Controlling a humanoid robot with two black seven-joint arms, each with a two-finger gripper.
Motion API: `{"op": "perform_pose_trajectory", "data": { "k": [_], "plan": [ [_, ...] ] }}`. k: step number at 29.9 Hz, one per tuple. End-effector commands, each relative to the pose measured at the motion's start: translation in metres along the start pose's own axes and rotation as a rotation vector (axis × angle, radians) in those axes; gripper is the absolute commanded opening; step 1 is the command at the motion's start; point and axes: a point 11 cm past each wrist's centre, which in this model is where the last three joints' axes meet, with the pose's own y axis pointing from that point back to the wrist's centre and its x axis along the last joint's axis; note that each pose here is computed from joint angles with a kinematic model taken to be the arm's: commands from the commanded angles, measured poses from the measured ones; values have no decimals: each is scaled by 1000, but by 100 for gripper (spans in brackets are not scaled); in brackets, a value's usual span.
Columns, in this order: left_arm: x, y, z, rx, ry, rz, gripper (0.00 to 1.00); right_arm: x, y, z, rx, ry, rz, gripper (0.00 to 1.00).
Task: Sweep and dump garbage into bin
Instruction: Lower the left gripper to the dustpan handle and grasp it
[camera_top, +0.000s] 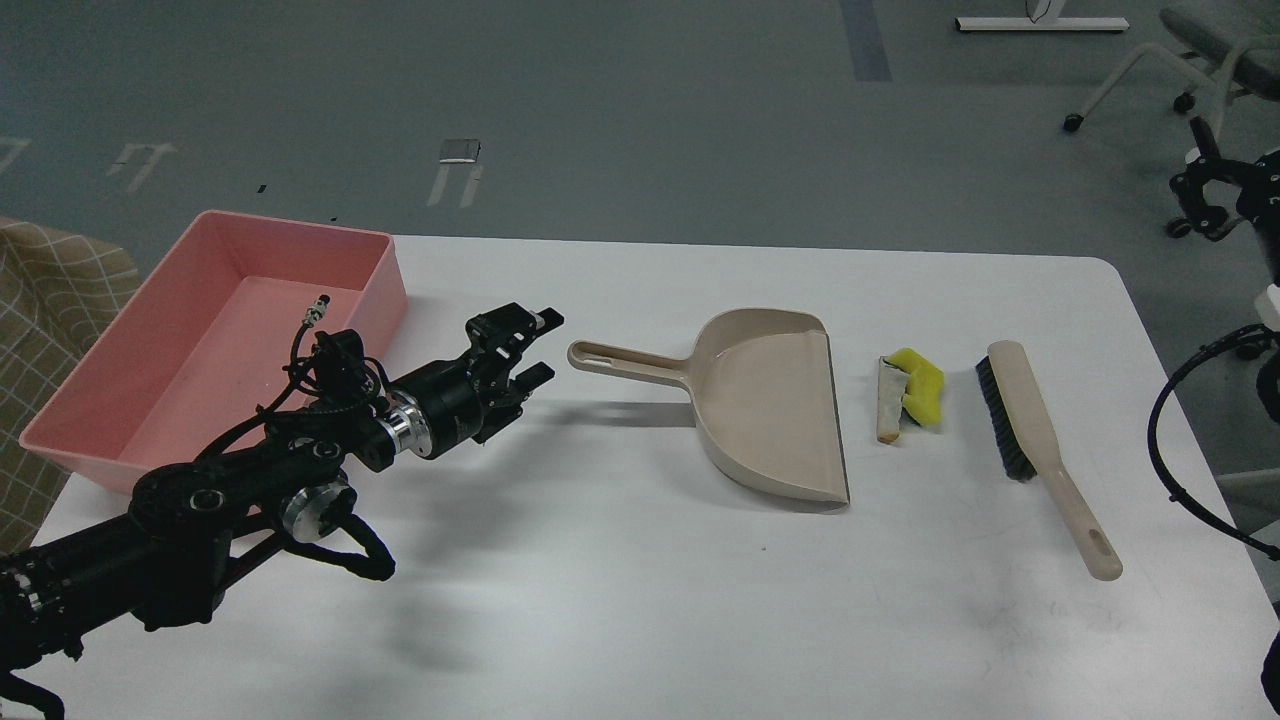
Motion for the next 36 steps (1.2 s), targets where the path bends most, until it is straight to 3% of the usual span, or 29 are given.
{"op": "perform_pose_trajectory", "data": {
  "k": [1,8,33,36],
  "plan": [
    [-10,-8,-8,33,6,-16,74,3,1,0,-1,1,8,100],
    [-12,-11,-3,21,-7,-27,68,5,1,0,-1,1,31,100],
    [-35,-25,0,16,-4,-76,68,7,4,4,-1,-6,39,100],
    [-31,-25,-2,22,-12,-67,62,7,4,4,-1,-6,39,100]
  ]
}}
